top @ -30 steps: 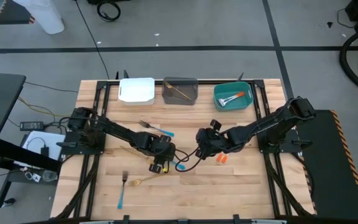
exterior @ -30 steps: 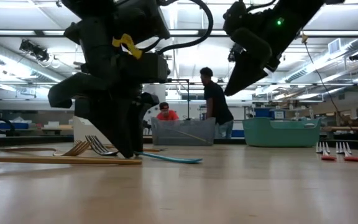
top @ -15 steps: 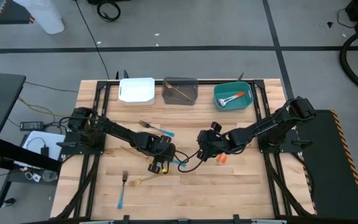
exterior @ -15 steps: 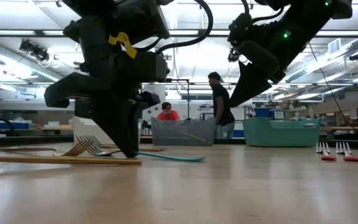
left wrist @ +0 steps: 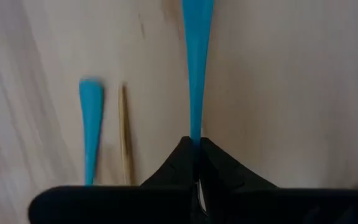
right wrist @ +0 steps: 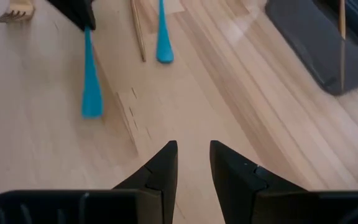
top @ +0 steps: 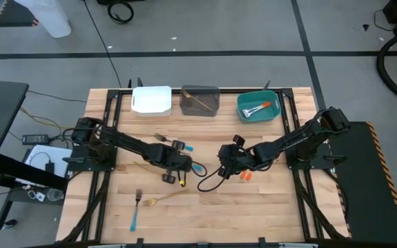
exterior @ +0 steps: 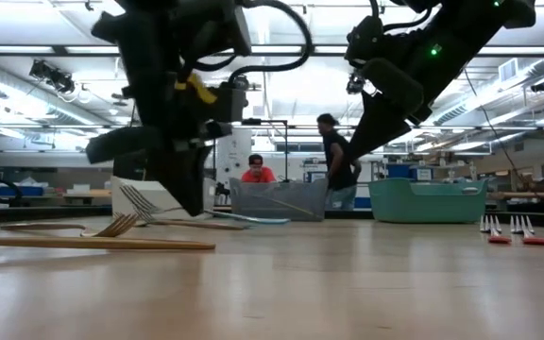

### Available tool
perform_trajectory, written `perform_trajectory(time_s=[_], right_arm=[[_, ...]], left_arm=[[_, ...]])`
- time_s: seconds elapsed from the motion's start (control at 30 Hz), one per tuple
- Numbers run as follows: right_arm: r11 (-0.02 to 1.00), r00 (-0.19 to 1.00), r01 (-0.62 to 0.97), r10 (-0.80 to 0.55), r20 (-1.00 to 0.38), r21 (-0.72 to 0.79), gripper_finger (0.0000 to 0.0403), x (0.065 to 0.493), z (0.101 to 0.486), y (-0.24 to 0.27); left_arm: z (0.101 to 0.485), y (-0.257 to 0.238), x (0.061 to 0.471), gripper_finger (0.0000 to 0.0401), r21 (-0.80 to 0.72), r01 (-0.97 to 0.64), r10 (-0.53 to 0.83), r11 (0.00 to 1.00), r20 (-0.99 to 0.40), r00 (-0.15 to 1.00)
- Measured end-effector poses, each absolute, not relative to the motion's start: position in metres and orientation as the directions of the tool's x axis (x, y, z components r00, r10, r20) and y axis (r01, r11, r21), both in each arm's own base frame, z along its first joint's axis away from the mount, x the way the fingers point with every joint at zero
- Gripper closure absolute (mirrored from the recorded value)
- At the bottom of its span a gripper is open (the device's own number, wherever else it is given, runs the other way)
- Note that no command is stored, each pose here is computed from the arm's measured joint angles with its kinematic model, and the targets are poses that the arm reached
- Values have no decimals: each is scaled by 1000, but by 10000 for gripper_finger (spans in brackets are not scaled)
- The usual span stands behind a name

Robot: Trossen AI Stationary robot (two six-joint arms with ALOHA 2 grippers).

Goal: Sort silverware by color (type)
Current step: Put the middle blue fork into the white bin

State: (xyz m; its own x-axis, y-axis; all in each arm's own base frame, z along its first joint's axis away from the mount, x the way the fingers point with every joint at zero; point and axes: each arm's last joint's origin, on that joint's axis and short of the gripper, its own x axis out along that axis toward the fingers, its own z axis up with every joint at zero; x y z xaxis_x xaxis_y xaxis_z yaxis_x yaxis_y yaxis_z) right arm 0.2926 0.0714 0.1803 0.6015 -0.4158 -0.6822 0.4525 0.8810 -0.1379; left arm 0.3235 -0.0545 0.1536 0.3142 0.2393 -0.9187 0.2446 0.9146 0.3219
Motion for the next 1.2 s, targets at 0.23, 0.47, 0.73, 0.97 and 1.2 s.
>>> perform_trajectory(time_s=[0.23,0.47,0.73,0.97,1.2], right_arm=[[877,595,452,-434,-677,-164,298,292,180,71],[877,603,445,-442,-664,-180,299,291,181,75],[877,610,444,-444,-656,-182,299,291,181,76],[903,642,402,-397,-656,-152,299,294,183,81],[913,676,377,-385,-628,-155,299,297,186,85]], left_arm=[[170,-46,316,384,430,187,377,883,-888,264],[197,-32,300,384,487,110,450,866,-857,250],[235,-2,283,384,504,-28,489,863,-821,295],[245,37,263,384,506,-173,535,845,-797,281],[242,80,245,385,504,-358,604,786,-747,276]])
